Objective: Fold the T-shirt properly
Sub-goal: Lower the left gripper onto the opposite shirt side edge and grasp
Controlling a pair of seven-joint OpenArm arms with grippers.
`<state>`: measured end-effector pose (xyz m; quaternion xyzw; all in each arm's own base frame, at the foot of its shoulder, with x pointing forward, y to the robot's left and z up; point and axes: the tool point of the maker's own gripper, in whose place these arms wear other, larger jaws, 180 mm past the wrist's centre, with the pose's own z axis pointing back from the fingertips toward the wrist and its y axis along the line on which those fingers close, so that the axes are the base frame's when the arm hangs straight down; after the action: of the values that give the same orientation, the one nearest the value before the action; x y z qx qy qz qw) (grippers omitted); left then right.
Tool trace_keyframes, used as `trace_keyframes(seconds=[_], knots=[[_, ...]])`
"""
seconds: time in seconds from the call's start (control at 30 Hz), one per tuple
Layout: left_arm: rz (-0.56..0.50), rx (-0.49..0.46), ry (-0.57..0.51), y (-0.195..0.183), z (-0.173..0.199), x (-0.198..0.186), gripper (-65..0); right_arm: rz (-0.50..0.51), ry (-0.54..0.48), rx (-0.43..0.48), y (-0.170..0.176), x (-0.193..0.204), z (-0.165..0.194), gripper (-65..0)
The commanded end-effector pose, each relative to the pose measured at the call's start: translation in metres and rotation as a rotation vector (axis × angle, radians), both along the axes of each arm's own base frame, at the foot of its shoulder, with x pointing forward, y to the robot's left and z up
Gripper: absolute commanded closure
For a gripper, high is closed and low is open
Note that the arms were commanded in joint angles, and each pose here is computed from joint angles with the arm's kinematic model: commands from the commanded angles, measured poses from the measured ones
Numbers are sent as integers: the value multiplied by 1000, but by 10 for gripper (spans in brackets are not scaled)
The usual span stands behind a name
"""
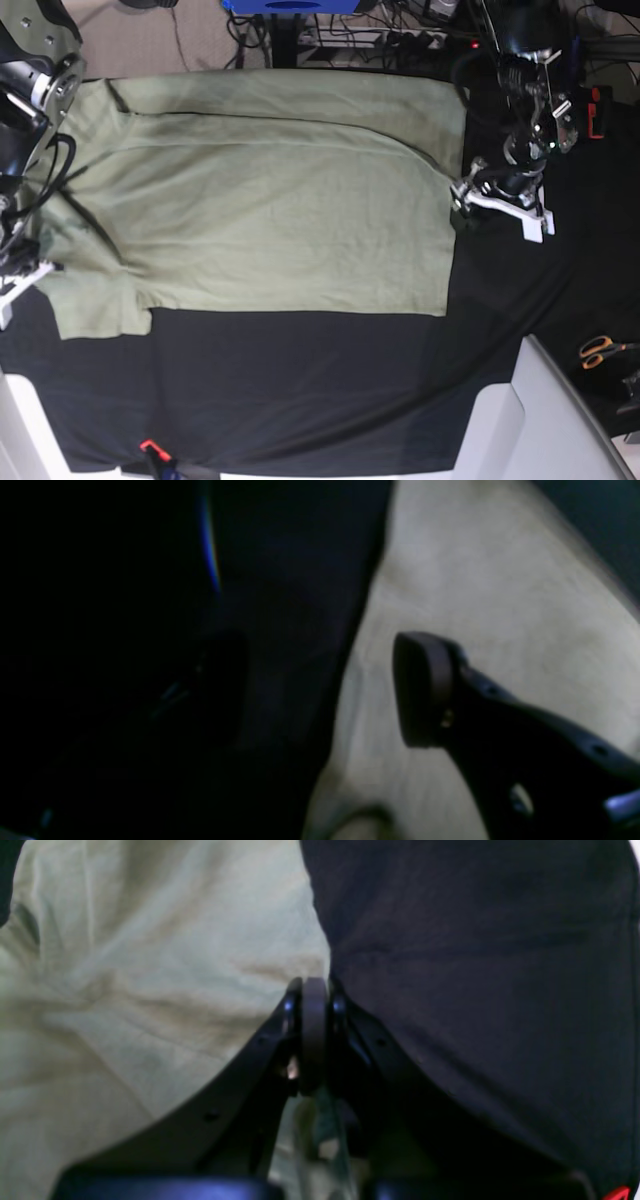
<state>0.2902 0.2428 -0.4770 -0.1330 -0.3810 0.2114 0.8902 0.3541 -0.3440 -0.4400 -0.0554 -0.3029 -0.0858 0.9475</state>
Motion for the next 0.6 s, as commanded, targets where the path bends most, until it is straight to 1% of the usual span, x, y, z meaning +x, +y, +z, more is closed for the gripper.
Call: trace_keyframes(seconds=[0.0,0.1,0.27,0.4,0.43,0.47,0.5,0.53,0.57], knots=[[-15,1,31,-2,-6,2,-438,-7,-58,-28,-12,15,21,0],[-48,-27,75,-20,-21,-1,-397,-8,-48,-31,-13,11,18,0],[-132,-56,99,-60,-31,-7,-275,-7,-44,-31,-13,9,16,0],[-133,-81,107,-71,-35,-9,-207,-7,-44,-29,-12,9,16,0],[-133,-81,108,-71,-35,-10,-181,-6,-42,-28,-12,8,15,0],[-132,-80,110,-71,-35,-11,-140,-6,-42,-28,-12,8,15,0],[-132,-80,113,-71,-36,-13,-92,-6,-36,-28,-12,6,13,0],[-132,-78,111,-70,-36,-13,-31,-6,-35,-28,-12,5,12,0],[-128,-77,112,-69,-36,-14,0,-6,-35,-28,-12,5,12,0]])
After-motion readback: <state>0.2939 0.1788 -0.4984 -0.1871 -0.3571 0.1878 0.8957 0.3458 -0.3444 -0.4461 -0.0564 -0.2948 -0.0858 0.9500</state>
